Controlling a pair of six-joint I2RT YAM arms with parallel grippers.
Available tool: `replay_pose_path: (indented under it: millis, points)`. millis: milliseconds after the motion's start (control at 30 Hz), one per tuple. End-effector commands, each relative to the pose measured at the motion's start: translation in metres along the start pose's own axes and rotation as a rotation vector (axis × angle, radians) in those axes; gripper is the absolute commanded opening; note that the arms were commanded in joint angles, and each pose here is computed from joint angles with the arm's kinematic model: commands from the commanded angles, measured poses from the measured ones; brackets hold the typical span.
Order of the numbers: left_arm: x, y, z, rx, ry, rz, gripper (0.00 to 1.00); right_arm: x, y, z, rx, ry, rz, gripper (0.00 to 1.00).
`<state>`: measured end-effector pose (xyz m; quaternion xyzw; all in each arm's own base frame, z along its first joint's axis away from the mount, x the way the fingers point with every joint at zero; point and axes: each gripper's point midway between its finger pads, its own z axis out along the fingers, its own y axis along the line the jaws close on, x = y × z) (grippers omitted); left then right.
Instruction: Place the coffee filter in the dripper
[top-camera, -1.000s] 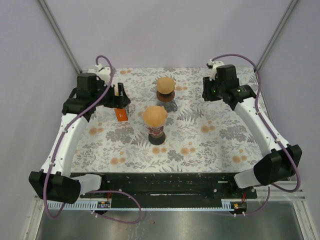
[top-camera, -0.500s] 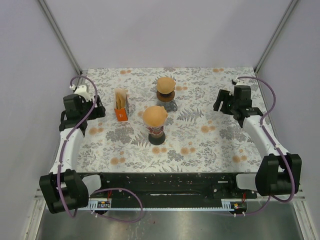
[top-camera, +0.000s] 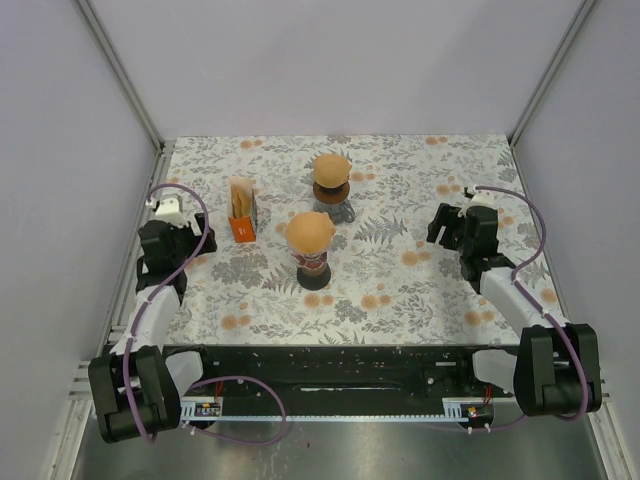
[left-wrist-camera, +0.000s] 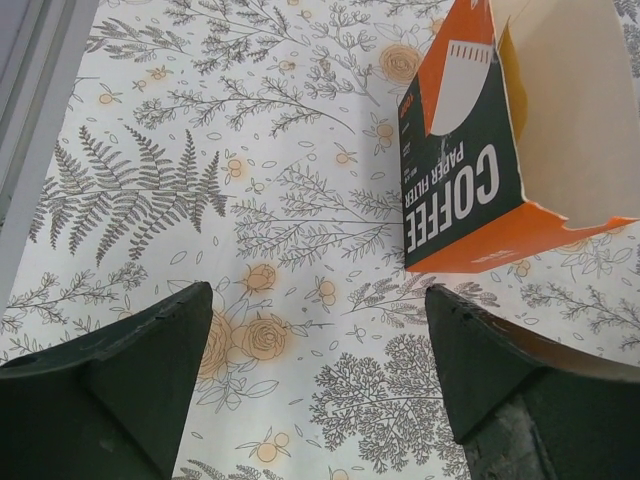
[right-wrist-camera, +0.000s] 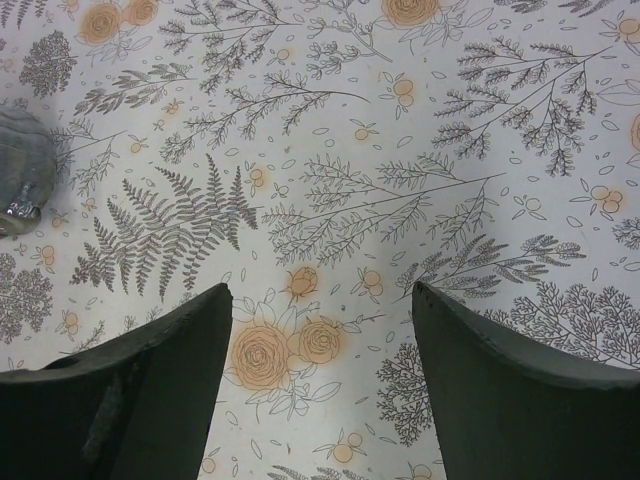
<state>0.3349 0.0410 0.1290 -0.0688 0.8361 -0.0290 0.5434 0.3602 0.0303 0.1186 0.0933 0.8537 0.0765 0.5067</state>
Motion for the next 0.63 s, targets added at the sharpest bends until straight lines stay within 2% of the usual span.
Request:
replay_pose_path:
  millis: [0,167,433,600]
  points:
    - [-0.019,0.006,0.003,-0.024,-0.140,-0.001,0.92,-0.034,0.001,-0.007,-0.014,-0.189,-0.025,0.80]
    - [-0.017,0.010,0.004,-0.046,-0.148,-0.009,0.93,-0.037,0.000,-0.011,-0.018,-0.229,-0.035,0.81]
    - [-0.003,0.007,0.010,-0.019,-0.096,0.001,0.93,-0.035,0.001,-0.011,-0.025,-0.237,-0.029,0.81]
    - [-0.004,0.003,0.007,0.003,-0.113,0.003,0.93,-0.038,0.000,-0.010,-0.021,-0.249,-0.037,0.81]
